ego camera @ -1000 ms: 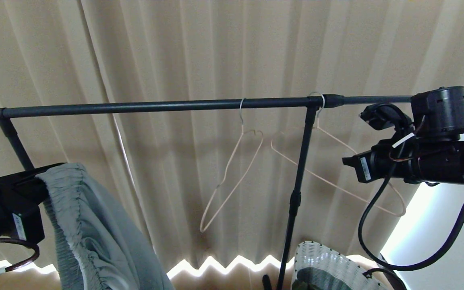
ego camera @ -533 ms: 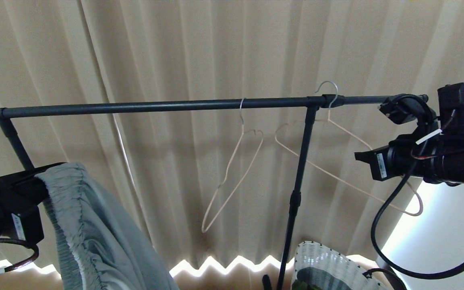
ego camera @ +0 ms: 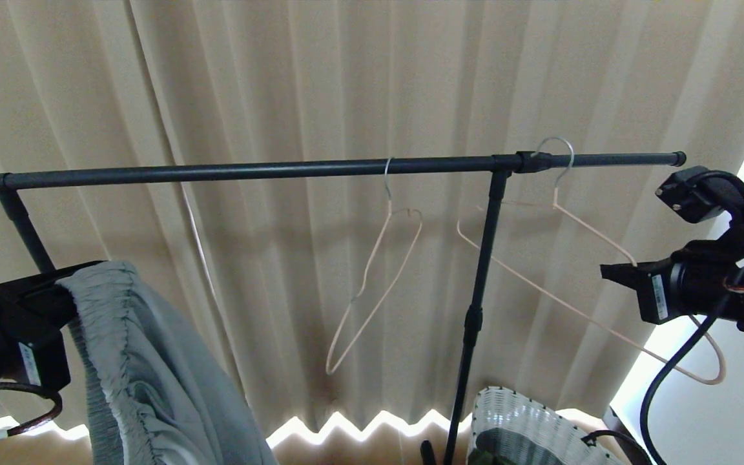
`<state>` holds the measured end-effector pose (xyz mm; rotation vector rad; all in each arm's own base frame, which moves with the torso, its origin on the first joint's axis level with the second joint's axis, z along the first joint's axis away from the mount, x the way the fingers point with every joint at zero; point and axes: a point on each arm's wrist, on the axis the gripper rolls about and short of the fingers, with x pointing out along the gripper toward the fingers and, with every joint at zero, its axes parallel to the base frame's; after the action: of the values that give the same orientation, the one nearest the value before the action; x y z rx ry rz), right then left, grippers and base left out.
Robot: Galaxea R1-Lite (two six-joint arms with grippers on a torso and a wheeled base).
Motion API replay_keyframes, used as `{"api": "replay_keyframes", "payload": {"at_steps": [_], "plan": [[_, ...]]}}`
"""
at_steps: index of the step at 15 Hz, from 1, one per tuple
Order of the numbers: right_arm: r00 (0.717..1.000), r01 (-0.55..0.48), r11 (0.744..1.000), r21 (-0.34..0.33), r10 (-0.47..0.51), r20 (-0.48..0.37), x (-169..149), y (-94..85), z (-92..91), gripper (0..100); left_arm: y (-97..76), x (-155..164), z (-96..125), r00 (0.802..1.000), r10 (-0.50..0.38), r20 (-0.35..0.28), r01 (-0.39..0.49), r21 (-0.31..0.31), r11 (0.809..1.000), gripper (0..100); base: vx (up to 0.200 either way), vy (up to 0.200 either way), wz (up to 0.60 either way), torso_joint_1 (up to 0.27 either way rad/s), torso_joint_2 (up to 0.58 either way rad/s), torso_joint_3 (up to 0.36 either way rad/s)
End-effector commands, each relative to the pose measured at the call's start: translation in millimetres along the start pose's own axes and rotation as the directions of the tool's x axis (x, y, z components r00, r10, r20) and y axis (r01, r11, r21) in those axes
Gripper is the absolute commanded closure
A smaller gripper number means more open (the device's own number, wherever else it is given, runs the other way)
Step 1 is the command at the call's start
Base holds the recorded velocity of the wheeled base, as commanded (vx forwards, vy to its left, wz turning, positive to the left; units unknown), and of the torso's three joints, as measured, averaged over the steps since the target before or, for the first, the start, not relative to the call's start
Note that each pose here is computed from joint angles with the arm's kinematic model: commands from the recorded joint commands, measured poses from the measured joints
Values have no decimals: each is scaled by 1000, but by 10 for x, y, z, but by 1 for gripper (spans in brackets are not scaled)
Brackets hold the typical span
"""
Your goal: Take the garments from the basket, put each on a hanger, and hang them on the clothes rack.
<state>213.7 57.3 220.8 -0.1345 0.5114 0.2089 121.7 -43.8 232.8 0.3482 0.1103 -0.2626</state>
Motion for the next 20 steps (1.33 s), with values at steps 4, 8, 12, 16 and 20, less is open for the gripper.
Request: {"api": "replay_keyframes", "payload": {"at_steps": [4,8,12,16,20], "plan": [[999,4,1000,4,-4,53,-313,-19,-122,100,-6,21,-20,1000,0,-13,0,3,1000,100,-100,0,0,1,0,1],[999,9,1000,7,-10,54,-404,-31,-224,100,-7,25,-22,1000,-1,-14,1,3,1000,100,-200,0,0,9,1,5],[999,25,1000,17,-25,43,-417,-62,-279,100,-9,25,-26,1000,-3,-15,3,2,1000,100,-200,0,0,-2,1,2],[999,24,1000,18,-25,34,-412,-60,-308,100,-10,25,-30,1000,-3,-17,3,2,1000,100,-100,0,0,1,0,2],[999,19,1000,21,-19,25,-427,-57,-362,100,-22,35,-62,1000,-7,-30,7,4,1000,100,0,0,0,0,0,0]]}}
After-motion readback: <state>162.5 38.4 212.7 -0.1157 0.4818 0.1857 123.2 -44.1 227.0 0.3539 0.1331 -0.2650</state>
